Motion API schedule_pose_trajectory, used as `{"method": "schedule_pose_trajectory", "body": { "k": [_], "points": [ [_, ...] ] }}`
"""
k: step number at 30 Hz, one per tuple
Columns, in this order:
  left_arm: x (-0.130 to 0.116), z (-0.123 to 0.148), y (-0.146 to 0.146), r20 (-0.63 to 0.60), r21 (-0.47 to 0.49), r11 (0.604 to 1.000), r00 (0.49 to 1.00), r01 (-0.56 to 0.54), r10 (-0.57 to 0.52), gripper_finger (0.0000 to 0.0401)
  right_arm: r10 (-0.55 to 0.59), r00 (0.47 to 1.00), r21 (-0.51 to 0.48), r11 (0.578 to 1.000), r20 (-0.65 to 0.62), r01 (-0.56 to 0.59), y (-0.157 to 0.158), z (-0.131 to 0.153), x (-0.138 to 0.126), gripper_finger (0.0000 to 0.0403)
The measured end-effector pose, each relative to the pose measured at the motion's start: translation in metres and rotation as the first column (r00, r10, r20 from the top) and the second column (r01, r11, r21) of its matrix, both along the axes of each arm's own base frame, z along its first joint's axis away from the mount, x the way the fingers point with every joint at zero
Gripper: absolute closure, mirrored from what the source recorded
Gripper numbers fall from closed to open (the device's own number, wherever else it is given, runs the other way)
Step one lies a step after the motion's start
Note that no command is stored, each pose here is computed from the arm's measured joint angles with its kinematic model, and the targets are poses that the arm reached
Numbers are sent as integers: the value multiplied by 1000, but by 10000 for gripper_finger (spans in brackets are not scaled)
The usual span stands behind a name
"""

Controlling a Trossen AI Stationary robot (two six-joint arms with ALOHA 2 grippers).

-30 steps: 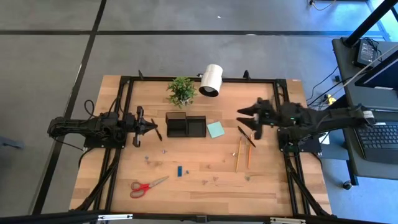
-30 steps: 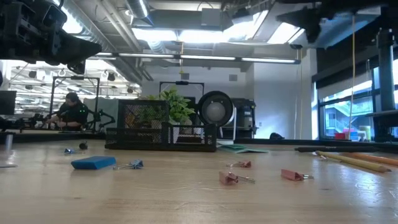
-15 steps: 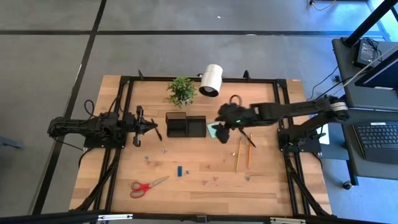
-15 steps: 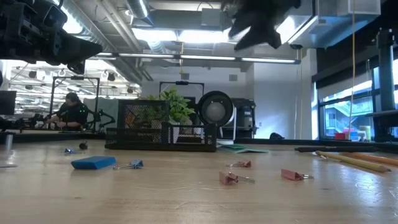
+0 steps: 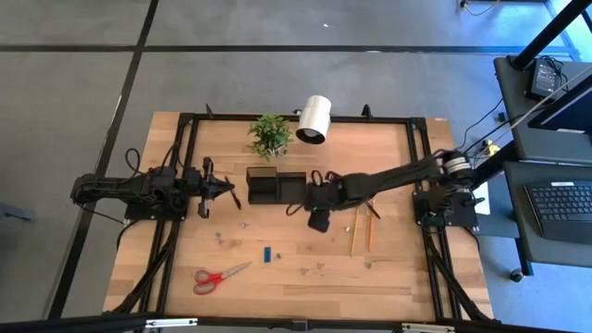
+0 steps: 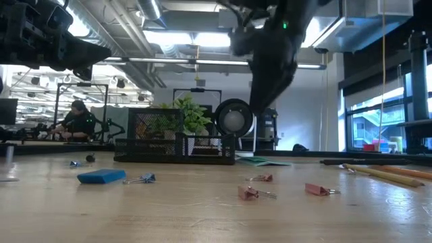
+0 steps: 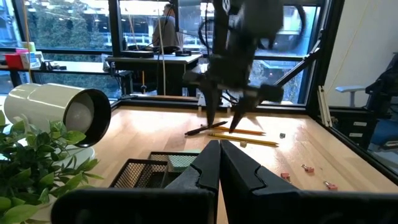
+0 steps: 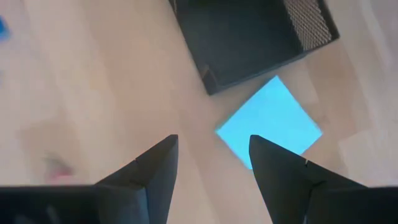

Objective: Pick and place office supplies into organizer
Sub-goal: Put the blue sticky note into the black desk organizer

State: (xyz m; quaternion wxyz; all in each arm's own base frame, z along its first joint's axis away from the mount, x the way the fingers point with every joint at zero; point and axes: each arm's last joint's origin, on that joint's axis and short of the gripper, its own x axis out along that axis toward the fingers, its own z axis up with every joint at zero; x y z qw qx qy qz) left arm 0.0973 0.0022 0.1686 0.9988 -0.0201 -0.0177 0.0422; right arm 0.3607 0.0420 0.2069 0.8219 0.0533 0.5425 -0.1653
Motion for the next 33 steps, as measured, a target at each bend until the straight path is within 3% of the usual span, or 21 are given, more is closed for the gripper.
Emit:
{"method": "schedule_pose_trajectory", "body": {
  "k": [4, 11, 16, 21, 33],
  "points": [
    [0, 0, 0, 0, 0, 1000, 1000, 0, 0, 397, 61, 996, -77, 995, -63, -66, 2, -18, 5, 202],
    [0, 0, 0, 0, 0, 1000, 1000, 0, 0, 397, 121, 983, -107, 985, -135, -136, 3, -46, 14, 202],
    [0, 0, 0, 0, 0, 1000, 1000, 0, 0, 397, 104, 979, -119, 985, -174, -126, 3, -61, 16, 202],
    [0, 0, 0, 0, 0, 1000, 1000, 0, 0, 397, 51, 987, -229, 970, -156, -86, 0, -61, 17, 202],
    [0, 0, 0, 0, 0, 1000, 1000, 0, 0, 397, 63, 987, -193, 977, -149, -91, 1, -61, 18, 202]
  ]
}}
